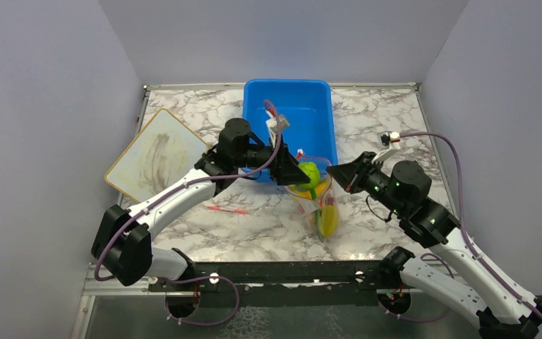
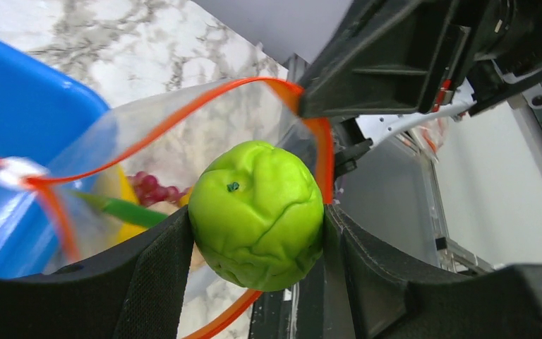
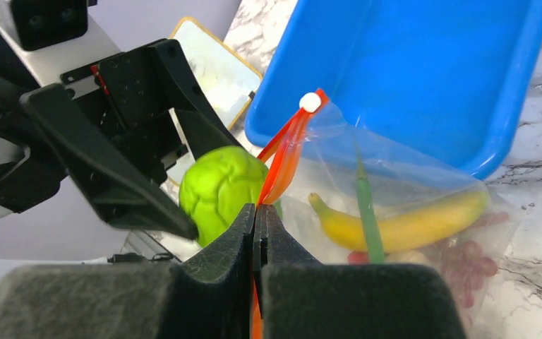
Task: Place the food in the zip-top bag and seal the zipper
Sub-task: Place the fake vegetable in the zipper food storage bag.
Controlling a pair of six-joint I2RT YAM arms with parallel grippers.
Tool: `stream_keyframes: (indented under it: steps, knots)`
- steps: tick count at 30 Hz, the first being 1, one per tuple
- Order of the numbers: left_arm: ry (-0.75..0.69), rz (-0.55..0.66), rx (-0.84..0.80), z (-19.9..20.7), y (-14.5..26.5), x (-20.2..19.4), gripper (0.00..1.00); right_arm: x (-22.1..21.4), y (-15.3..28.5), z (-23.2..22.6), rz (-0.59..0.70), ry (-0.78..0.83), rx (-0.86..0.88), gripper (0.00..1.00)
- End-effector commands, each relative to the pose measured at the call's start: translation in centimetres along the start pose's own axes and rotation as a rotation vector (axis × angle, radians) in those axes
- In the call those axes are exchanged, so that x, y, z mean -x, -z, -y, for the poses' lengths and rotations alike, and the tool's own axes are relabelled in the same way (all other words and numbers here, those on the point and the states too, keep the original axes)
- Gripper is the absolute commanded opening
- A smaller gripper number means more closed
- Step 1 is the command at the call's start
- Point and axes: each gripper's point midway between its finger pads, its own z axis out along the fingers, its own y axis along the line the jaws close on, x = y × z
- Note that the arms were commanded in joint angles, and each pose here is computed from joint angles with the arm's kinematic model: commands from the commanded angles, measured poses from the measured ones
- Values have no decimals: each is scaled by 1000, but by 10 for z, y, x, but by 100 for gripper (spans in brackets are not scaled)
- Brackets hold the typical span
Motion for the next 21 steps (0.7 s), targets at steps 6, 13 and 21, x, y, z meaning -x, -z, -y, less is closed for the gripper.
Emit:
stream_keyframes:
  steps: [6, 13, 21]
  knots:
    - [-50, -30, 98, -2, -43, -31, 27, -4, -9, -23, -25, 36, 130, 1]
    - [-76, -96, 124, 1, -58, -49, 37, -4, -9, -24, -22, 26, 137, 1]
    - [-292, -113, 302, -15, -34, -28, 73, -12, -7, -18, -44, 119, 143, 1]
